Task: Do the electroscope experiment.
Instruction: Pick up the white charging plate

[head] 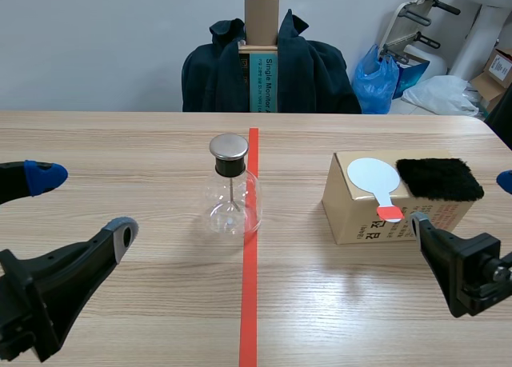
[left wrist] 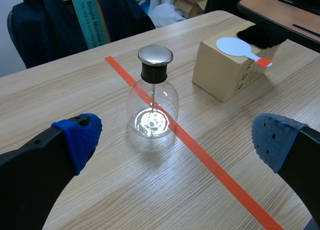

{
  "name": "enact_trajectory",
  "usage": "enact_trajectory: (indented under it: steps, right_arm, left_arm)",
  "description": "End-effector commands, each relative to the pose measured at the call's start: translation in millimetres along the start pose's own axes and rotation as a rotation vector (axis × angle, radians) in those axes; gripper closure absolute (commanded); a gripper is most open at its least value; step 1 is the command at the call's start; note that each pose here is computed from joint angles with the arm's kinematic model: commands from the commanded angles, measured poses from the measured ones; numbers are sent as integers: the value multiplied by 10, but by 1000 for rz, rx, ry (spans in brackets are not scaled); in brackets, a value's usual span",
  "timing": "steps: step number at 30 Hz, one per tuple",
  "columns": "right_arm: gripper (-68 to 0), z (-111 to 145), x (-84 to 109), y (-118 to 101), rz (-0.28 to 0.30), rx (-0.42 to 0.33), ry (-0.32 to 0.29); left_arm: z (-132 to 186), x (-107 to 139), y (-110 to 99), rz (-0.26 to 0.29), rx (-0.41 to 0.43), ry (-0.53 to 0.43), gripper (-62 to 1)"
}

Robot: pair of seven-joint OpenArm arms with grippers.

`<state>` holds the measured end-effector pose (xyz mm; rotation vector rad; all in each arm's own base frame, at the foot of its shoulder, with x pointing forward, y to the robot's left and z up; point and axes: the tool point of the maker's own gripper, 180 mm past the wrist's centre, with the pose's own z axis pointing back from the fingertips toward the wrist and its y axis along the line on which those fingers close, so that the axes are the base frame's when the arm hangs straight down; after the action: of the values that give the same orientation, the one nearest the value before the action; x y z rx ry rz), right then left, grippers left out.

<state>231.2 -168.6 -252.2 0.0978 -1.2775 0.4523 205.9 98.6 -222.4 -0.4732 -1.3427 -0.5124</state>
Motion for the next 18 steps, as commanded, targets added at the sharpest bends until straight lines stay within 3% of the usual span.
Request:
enact_trajectory:
  steps: [1, 4, 8, 14, 16, 18]
  right_arm:
    - [-679, -17, 117, -18, 58, 2, -44]
    - [-679, -15, 139, 19, 194, 19, -57]
    - [-679, -8, 141, 133, 479, 74, -76]
    - [-679, 14, -178, 227, 998, 189, 36]
    - [-679, 30, -305, 202, 1111, 216, 82]
    - [-679, 34, -366, 178, 1185, 225, 91]
  left_arm:
    - [-12, 101, -26, -9, -11, -30, -623]
    - [-12, 101, -26, -9, -11, -30, -623]
    - [-12, 100, -26, -9, -11, -30, -623]
    - [-12, 99, -26, -9, -11, -29, -623]
    - [-12, 99, -26, -9, -11, -29, -623]
    - [-12, 99, -26, -9, -11, -29, -623]
